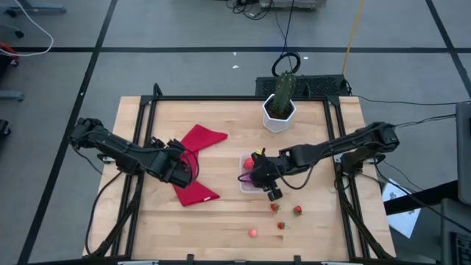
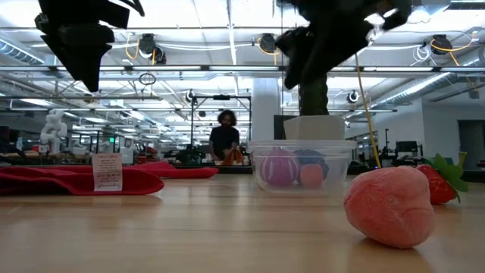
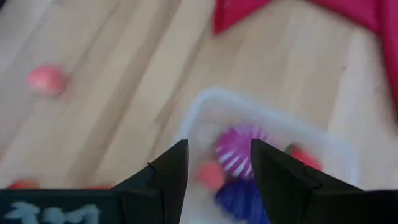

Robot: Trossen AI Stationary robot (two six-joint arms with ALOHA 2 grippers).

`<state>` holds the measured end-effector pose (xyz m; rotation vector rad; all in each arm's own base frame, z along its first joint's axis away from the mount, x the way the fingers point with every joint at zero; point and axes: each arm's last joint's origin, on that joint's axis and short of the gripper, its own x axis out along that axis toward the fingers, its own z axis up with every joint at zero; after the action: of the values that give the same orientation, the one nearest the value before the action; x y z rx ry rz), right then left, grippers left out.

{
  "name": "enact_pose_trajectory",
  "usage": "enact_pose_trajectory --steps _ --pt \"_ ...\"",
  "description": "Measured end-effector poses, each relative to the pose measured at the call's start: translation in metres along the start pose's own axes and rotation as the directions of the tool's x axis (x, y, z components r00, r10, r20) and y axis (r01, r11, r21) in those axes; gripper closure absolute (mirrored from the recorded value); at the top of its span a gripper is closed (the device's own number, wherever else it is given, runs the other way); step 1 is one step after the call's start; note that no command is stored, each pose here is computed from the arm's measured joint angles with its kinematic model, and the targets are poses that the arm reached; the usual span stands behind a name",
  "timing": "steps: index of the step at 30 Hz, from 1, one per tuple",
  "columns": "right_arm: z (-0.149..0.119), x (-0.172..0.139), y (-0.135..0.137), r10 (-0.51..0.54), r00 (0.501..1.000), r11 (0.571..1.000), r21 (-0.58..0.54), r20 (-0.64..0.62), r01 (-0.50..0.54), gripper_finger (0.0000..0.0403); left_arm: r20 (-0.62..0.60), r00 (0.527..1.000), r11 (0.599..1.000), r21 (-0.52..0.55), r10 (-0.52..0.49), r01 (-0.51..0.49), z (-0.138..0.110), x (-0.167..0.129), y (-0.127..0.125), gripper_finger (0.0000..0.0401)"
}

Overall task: Pick and placing Produce into tupperware
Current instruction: Put the top left red strawberry into the transparent bin

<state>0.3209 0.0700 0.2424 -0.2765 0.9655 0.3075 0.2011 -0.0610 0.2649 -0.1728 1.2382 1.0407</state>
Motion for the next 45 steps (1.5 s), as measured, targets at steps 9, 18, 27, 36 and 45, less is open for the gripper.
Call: enact_pose_trajectory --steps 9,18,27,36,45 --pt "-0.015 -0.017 0.061 0.113 0.972 0.988 0.127 -0.205 -0.089 0.0238 0.01 1.0 1.0 -0.002 -0.01 0.01 -0.004 -0.003 -0.002 0.0022" --pt "-0.016 0.002 0.095 0.126 0.964 0.983 0.158 -0.232 -0.091 0.0238 0.003 1.0 1.0 -0.006 -0.015 0.015 -0.006 -0.003 -0.002 0.0022" --pt "-0.032 0.016 0.094 0.122 0.955 0.949 0.315 -0.271 -0.032 0.0238 -0.015 1.0 1.0 -0.007 -0.02 0.02 -0.006 -0.003 -0.002 0.0022" --pt "-0.027 0.018 0.086 0.119 0.966 0.82 0.571 -0.228 0.034 0.0238 -0.015 1.0 0.999 -0.049 -0.021 0.02 -0.006 -0.003 -0.002 0.0022" --pt "-0.027 0.019 0.077 0.114 0.967 0.703 0.706 -0.228 0.084 0.0238 -0.015 1.0 0.998 -0.061 -0.021 0.02 -0.006 -0.003 -0.002 0.0022"
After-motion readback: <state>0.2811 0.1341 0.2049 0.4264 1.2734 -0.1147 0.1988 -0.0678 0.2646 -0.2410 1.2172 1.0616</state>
